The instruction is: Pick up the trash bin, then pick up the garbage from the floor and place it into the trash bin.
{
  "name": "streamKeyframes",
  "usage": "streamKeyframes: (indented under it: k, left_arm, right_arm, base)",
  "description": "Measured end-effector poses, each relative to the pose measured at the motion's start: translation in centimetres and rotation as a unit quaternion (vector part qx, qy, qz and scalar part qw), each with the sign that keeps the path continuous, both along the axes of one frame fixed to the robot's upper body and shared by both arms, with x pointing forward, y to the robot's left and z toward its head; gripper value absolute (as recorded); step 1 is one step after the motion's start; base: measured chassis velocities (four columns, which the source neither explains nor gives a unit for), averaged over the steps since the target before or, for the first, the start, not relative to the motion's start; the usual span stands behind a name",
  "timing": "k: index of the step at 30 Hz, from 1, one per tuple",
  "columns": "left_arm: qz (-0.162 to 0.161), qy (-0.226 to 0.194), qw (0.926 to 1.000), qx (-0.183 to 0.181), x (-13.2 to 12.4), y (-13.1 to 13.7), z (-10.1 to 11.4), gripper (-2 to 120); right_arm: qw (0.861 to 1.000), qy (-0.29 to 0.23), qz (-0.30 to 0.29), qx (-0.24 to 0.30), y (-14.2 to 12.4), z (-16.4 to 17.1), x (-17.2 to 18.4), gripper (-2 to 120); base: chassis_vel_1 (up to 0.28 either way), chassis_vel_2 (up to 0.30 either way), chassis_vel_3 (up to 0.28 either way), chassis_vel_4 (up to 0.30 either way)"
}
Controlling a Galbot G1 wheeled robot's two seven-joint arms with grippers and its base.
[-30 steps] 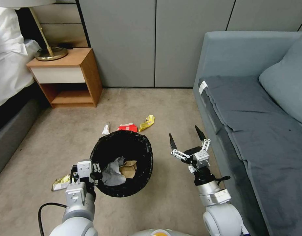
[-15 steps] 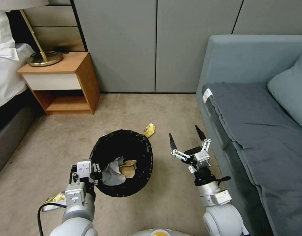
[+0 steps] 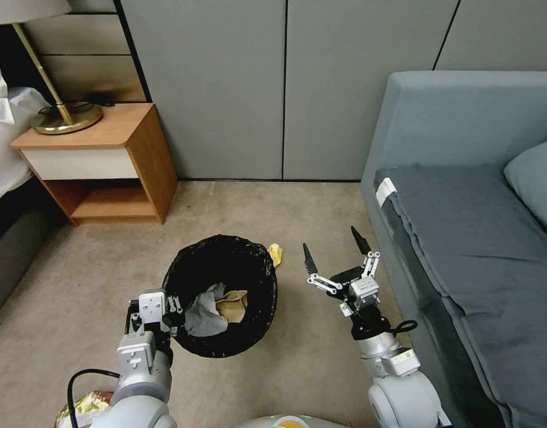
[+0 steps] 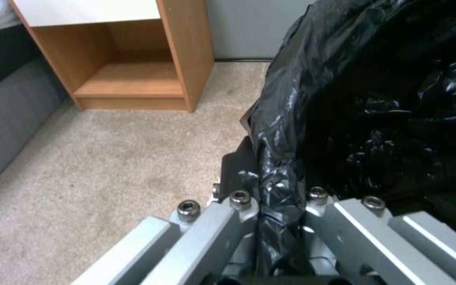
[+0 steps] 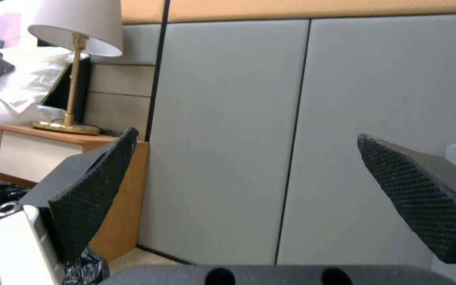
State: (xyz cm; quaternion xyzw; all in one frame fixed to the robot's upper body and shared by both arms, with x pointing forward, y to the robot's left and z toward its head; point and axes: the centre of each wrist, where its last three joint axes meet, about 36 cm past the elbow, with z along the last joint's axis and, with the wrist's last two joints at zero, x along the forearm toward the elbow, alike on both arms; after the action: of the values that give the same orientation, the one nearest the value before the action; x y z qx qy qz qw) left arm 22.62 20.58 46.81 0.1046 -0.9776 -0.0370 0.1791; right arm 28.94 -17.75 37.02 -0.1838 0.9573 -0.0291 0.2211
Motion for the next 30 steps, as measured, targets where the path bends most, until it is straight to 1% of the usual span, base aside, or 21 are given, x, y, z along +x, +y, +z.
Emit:
streamKeyframes:
  k: [14, 23, 30]
  left_arm:
    - [-0.002, 0.000, 1.0000, -0.005, 0.03, -0.09, 0.26, 1]
    - [-0.003, 0.003, 1.0000, -0.006, -0.13, -0.12, 0.25, 1]
    - [-0.003, 0.003, 1.0000, -0.005, -0.24, -0.13, 0.31, 1]
  right_arm:
    - [1.000, -0.009, -0.004, -0.015, -0.63, -0.26, 0.11, 100]
    - [1.000, -0.010, -0.003, -0.017, -0.50, -0.19, -0.03, 100]
    - [1.000, -0.011, -0.002, -0.021, -0.50, -0.17, -0.10, 100]
  base:
    - [0.000, 0.000, 0.000, 0.000]
    - [0.000, 0.000, 0.000, 0.000]
    - [0.063, 0.056, 0.064, 0.056]
